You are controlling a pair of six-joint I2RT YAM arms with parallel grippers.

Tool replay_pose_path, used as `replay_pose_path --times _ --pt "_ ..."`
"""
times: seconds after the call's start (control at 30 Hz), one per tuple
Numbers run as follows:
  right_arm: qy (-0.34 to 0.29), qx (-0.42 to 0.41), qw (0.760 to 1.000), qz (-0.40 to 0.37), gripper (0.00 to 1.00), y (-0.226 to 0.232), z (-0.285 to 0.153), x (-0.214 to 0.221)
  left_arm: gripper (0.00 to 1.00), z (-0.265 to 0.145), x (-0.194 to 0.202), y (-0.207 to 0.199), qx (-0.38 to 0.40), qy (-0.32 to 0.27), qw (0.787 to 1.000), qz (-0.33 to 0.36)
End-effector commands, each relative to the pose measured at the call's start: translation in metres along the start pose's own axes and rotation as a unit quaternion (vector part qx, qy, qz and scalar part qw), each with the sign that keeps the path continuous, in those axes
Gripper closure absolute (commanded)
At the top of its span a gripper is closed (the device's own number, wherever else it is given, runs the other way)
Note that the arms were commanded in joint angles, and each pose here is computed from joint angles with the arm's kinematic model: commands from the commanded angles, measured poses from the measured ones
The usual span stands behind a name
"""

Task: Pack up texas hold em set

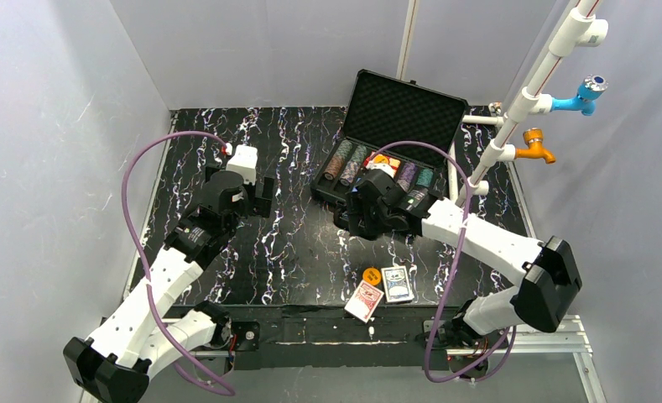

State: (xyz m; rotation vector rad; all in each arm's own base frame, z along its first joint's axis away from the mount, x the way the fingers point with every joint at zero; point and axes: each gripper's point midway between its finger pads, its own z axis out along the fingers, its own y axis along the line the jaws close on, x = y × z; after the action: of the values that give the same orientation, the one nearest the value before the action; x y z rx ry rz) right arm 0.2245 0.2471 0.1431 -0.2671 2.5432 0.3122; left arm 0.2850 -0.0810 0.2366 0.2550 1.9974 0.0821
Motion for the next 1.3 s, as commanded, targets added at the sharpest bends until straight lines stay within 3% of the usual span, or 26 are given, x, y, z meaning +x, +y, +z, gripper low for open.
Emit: replay_pose_path --times 0.0,0.37,0.7,1.27 --pt "-0.008 0.036 0.999 0.025 0.0 -0.003 -0.002 -0.004 0.02 0.0 0.0 0.003 -0.008 -0.001 1.0 0.002" --pt "0.033 0.07 0.996 0.043 0.0 -0.01 0.013 0.033 0.02 0.001 0.003 0.002 -0.002 0.006 1.0 0.018" --pt "0.091 0.09 0.992 0.008 0.0 -0.035 0.011 0.085 0.02 0.002 0.004 0.001 0.0 0.008 1.0 0.021" --pt "0.098 0.095 0.991 -0.001 0.0 -0.068 0.008 0.124 0.02 0.004 0.007 0.0 0.002 0.015 1.0 0.024"
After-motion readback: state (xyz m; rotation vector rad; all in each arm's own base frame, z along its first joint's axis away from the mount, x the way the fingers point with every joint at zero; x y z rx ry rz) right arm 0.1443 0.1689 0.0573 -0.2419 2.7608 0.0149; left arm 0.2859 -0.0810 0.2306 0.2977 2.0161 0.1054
